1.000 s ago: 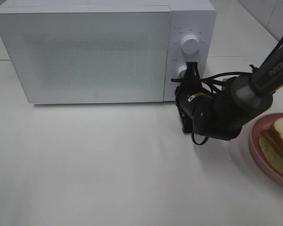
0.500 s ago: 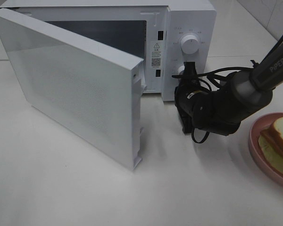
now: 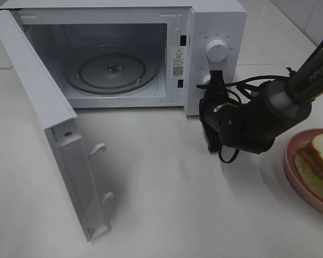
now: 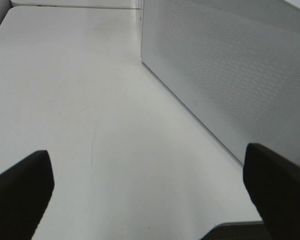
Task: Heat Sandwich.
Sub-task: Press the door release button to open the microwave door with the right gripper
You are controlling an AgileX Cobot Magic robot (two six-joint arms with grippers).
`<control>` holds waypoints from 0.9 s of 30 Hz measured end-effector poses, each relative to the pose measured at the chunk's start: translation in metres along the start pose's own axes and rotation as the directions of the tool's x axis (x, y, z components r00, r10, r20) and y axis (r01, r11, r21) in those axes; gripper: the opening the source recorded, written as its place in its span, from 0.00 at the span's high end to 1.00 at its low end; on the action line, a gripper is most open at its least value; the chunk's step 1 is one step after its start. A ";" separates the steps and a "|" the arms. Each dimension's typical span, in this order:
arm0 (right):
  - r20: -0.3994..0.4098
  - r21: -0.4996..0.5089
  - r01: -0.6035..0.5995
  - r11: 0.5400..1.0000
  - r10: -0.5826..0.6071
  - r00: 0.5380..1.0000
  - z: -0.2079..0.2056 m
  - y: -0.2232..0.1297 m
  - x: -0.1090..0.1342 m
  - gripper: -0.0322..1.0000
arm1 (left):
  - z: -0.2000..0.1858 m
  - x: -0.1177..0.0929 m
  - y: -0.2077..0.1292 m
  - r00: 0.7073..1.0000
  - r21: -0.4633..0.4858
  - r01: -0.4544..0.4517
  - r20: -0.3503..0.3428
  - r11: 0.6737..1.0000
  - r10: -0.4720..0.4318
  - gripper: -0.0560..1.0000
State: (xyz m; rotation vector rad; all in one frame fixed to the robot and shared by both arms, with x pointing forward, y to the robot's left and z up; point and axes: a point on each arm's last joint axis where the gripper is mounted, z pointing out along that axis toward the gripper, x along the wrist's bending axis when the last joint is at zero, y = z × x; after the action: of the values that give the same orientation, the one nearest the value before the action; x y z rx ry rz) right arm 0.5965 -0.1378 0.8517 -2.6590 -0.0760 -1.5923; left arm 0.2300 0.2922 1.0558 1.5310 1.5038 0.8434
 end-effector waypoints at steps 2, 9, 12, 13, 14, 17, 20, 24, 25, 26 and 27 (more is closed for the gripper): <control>0.000 0.002 -0.004 1.000 0.004 1.000 -0.001 0.000 0.002 0.96 | 0.000 0.000 0.000 1.000 0.000 0.000 0.000 1.000 0.000 0.03; -0.012 0.015 0.004 1.000 -0.004 1.000 -0.005 0.000 -0.001 0.96 | 0.000 0.000 0.000 1.000 0.000 0.000 0.000 1.000 0.000 0.03; -0.030 0.015 0.010 1.000 -0.010 1.000 -0.009 0.000 0.000 0.96 | 0.000 0.000 0.000 1.000 0.000 0.000 0.000 1.000 0.000 0.03; -0.030 0.015 0.010 1.000 -0.010 1.000 -0.009 0.000 0.000 0.96 | 0.000 0.000 0.000 1.000 0.000 0.000 0.000 1.000 0.000 0.03; -0.028 0.015 0.009 1.000 -0.009 1.000 -0.010 0.000 0.000 0.96 | 0.000 0.000 0.000 1.000 0.000 0.000 0.000 1.000 0.000 0.03; -0.026 0.019 0.014 1.000 -0.013 1.000 -0.015 0.001 0.002 0.96 | 0.000 0.000 0.000 1.000 0.000 0.000 0.000 1.000 0.000 0.03; -0.016 0.025 0.022 0.999 -0.022 1.000 -0.017 0.001 0.003 0.96 | 0.000 0.000 0.000 1.000 0.000 0.000 0.000 1.000 0.000 0.03; 0.003 0.042 0.065 0.997 -0.065 0.998 -0.023 0.001 0.004 0.96 | 0.000 0.000 0.000 1.000 0.000 0.000 0.000 1.000 0.000 0.03; 0.000 0.049 0.077 0.996 -0.077 0.997 -0.025 0.001 0.005 0.96 | 0.000 0.000 0.000 1.000 0.000 0.000 0.000 1.000 0.000 0.03; -0.003 0.059 0.096 0.994 -0.096 0.995 -0.030 0.001 0.008 0.96 | 0.000 0.000 0.000 1.000 0.000 0.000 0.000 1.000 0.000 0.03; -0.003 0.059 0.096 0.994 -0.096 0.995 -0.030 0.001 0.008 0.96 | 0.000 0.000 0.000 1.000 0.000 0.000 0.000 1.000 0.000 0.03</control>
State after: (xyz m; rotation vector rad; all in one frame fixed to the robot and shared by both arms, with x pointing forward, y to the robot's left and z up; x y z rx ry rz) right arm 0.5740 -0.1410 0.8725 -2.6473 -0.2502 -1.5906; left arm 0.2300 0.2922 1.0558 1.5310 1.5038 0.8434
